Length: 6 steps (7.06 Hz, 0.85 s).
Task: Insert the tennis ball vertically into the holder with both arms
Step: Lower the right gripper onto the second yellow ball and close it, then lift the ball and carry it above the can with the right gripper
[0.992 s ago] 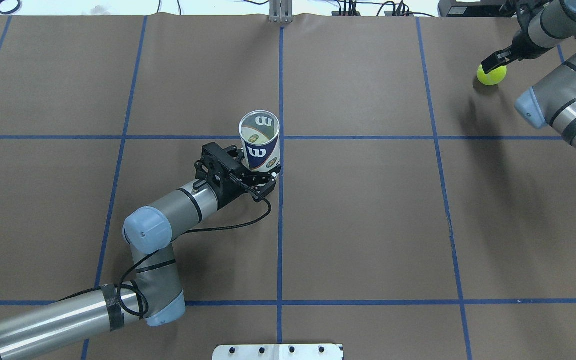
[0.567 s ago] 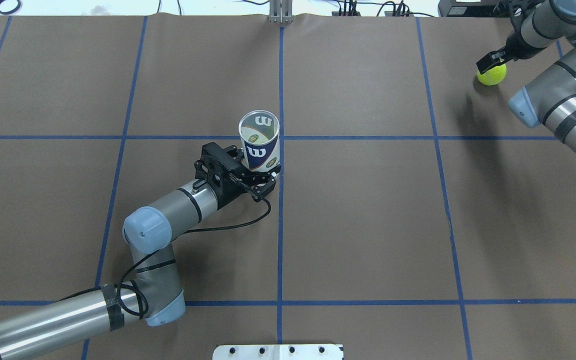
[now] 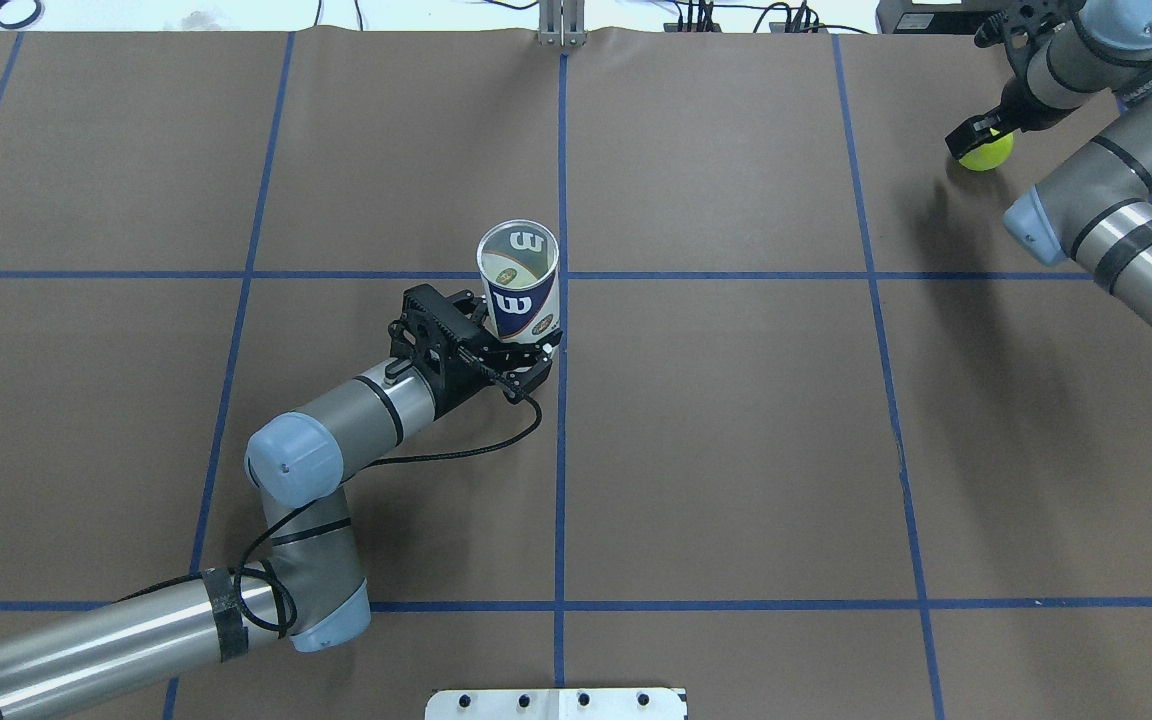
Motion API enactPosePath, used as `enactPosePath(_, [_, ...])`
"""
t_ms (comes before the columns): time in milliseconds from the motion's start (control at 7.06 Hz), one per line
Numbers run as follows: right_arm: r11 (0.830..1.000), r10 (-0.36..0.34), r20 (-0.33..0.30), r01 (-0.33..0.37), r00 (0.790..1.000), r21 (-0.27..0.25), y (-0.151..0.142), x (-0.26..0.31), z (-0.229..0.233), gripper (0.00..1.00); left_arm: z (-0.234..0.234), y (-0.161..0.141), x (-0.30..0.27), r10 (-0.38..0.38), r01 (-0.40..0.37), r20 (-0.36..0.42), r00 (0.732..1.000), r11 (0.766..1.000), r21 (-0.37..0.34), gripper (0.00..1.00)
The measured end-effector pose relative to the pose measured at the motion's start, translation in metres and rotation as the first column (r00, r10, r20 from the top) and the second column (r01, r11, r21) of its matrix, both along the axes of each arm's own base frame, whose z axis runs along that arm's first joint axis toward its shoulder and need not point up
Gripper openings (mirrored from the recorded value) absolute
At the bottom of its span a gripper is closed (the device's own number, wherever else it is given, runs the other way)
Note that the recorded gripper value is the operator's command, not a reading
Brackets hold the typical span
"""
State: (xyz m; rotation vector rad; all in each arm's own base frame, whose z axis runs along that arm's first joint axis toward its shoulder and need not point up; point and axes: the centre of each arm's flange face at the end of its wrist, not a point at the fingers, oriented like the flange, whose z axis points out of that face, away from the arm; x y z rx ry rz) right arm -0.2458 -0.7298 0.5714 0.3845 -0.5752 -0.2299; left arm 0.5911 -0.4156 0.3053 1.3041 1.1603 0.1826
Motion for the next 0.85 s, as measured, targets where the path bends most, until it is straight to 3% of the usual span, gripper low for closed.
enactPosePath(283, [1.0, -0.002, -0.009, 0.002, 1.0, 0.008, 0.0, -0.007, 0.018, 0.98, 0.001, 0.0, 0.0, 0.0, 0.0, 0.001, 1.0, 1.0, 0.001, 0.77])
enactPosePath(425, [1.0, -0.001, -0.01, 0.002, 1.0, 0.011, -0.002, -0.008, 0.02, 0.83, 0.001, 0.0, 0.0, 0.0, 0.0, 0.001, 1.0, 1.0, 0.001, 0.77])
enactPosePath(567, [1.0, 0.001, -0.008, 0.0, 1.0, 0.014, -0.004, -0.01, 0.016, 0.07, 0.001, 0.0, 0.0, 0.0, 0.0, 0.001, 1.0, 1.0, 0.0, 0.77])
enactPosePath(708, [1.0, 0.003, -0.006, -0.003, 1.0, 0.017, -0.008, -0.012, 0.011, 0.0, 0.002, 0.0, -0.001, -0.001, 0.001, 0.002, 1.0, 1.0, 0.0, 0.77])
enactPosePath(850, [1.0, 0.004, -0.002, -0.004, 1.0, 0.02, -0.011, -0.013, 0.004, 0.0, 0.002, 0.0, -0.001, -0.001, 0.001, 0.002, 1.0, 1.0, 0.0, 0.77])
